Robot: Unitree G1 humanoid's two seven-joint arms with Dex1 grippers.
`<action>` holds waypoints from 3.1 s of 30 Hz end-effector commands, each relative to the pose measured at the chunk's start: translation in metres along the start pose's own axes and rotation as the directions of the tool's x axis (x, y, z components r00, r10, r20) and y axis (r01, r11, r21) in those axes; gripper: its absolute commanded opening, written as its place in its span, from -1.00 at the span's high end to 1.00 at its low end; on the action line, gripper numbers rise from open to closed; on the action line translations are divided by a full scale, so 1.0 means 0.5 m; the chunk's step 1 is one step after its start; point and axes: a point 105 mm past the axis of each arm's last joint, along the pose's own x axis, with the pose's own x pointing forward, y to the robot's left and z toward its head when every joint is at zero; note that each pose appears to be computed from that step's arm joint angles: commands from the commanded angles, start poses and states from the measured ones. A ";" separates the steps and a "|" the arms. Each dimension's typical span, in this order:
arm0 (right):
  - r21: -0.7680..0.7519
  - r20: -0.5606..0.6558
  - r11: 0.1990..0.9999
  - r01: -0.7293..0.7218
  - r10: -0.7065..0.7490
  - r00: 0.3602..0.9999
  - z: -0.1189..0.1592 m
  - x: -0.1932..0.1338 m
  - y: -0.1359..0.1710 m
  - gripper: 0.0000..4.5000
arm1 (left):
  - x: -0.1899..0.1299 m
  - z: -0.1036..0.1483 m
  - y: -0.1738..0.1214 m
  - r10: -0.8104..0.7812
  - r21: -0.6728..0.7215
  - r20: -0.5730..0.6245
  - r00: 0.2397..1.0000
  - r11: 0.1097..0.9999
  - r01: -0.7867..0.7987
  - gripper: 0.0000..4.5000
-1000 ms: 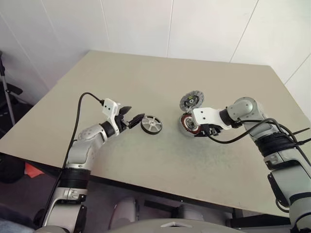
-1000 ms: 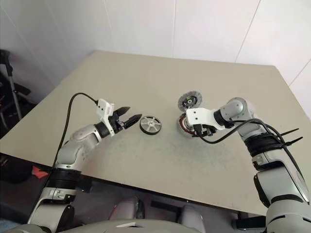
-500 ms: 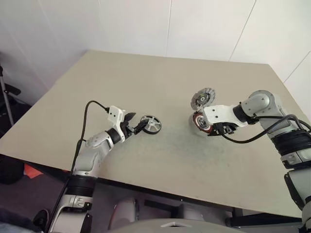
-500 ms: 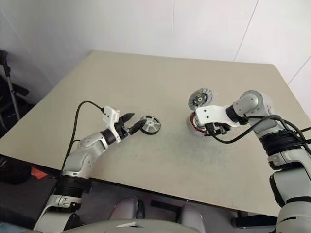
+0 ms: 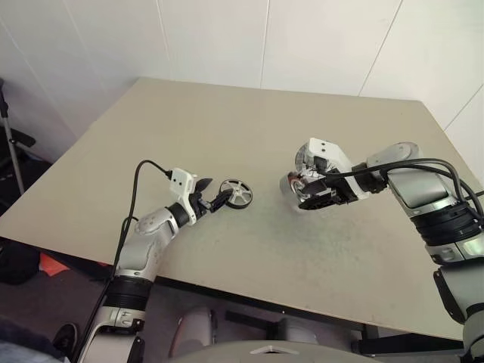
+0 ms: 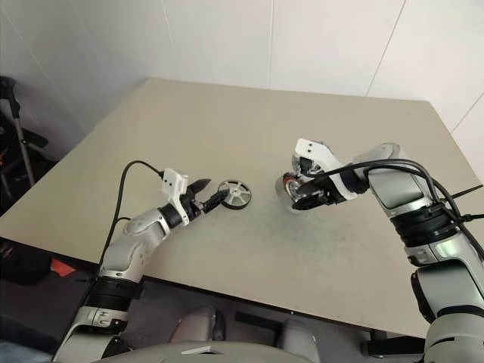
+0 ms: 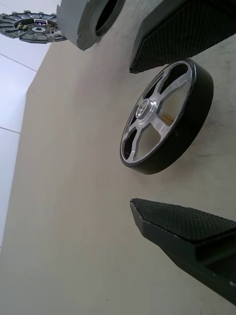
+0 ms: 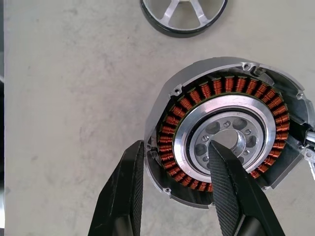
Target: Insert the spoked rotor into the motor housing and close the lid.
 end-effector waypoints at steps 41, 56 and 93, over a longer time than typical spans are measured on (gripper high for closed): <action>-0.048 0.046 0.999 -0.022 0.024 0.999 0.046 0.030 0.051 -0.96 | -0.004 0.033 0.012 0.018 0.066 0.045 0.999 0.998 -0.021 -0.91; -0.133 0.365 0.967 0.216 -0.154 0.918 0.163 -0.085 -0.010 -0.96 | -0.007 0.041 0.020 0.001 0.087 0.027 1.000 0.996 -0.004 -0.91; 0.350 0.196 0.779 0.520 -0.604 0.773 -0.165 -0.045 -0.150 -0.96 | 0.010 0.090 0.045 -0.099 0.182 -0.038 0.994 0.978 0.104 -0.91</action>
